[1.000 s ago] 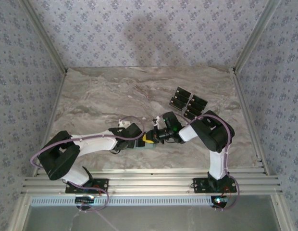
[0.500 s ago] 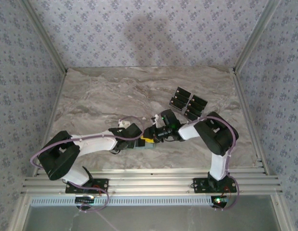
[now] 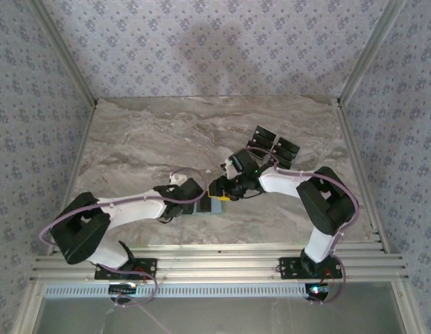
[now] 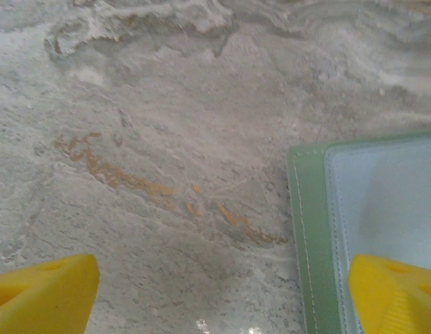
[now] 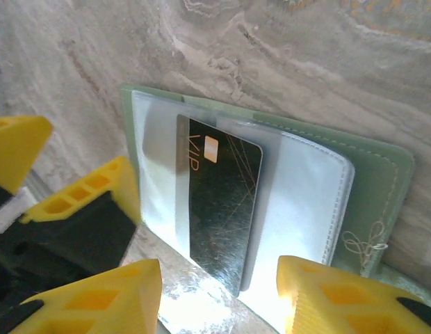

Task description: Put the credit cards into the card holder

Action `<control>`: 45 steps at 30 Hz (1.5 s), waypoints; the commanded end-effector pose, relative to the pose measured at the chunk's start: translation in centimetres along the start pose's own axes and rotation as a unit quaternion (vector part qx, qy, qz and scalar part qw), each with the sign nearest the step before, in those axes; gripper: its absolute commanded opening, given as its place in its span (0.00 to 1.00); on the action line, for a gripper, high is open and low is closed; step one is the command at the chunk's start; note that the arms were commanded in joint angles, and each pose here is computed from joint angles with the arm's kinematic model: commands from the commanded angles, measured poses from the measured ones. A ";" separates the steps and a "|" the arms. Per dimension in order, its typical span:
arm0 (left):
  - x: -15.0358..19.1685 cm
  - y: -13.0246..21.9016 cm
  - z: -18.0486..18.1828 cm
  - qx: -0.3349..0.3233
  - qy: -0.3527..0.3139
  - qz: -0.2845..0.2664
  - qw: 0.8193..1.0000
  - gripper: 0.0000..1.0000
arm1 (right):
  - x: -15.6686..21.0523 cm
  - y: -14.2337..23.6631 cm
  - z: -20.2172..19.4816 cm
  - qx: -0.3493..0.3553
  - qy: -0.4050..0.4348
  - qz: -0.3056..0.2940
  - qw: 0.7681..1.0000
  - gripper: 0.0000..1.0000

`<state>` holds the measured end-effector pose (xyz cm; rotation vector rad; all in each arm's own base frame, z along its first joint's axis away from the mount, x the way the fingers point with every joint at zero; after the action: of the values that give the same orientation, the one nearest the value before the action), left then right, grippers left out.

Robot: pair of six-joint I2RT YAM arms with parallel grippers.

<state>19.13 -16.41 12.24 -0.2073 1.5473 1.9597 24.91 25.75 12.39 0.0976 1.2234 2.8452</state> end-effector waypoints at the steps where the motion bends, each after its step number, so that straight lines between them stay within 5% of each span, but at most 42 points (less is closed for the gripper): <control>1: -0.4 0.9 1.5 0.007 0.036 -0.015 0.999 0.93 | 0.9 0.3 0.0 0.087 0.031 -0.002 0.996 0.32; 5: -0.4 1.1 2.7 0.008 0.050 -0.018 0.999 0.93 | 1.1 -0.7 0.8 0.125 0.053 -0.007 0.991 0.11; 9: 0.4 0.8 3.3 0.005 0.051 -0.010 0.999 0.93 | 1.1 -1.3 1.2 0.159 0.069 -0.014 0.985 0.05; 22: 2.0 -0.7 3.0 0.000 0.051 0.032 0.998 0.93 | 1.5 -3.2 0.7 0.201 0.077 -0.003 0.977 0.03; 45: 2.4 -2.8 1.4 0.018 0.043 0.064 0.997 0.92 | 0.8 -5.4 3.5 0.168 0.090 0.011 0.982 0.02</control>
<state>18.98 -13.40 10.04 -0.1943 1.6429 2.0541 24.62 31.15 10.95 -0.1438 1.7323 2.6581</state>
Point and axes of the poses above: each hand's point on the last joint's axis, 136 mm out from that joint toward the fingers, its own y axis back along the fingers, its own z axis along the line the jaws close on, x = y × z, the point moved 9 cm from there along y, back along the fingers, and after that the axes turned 15 degrees about -y, right-handed, at the moved point
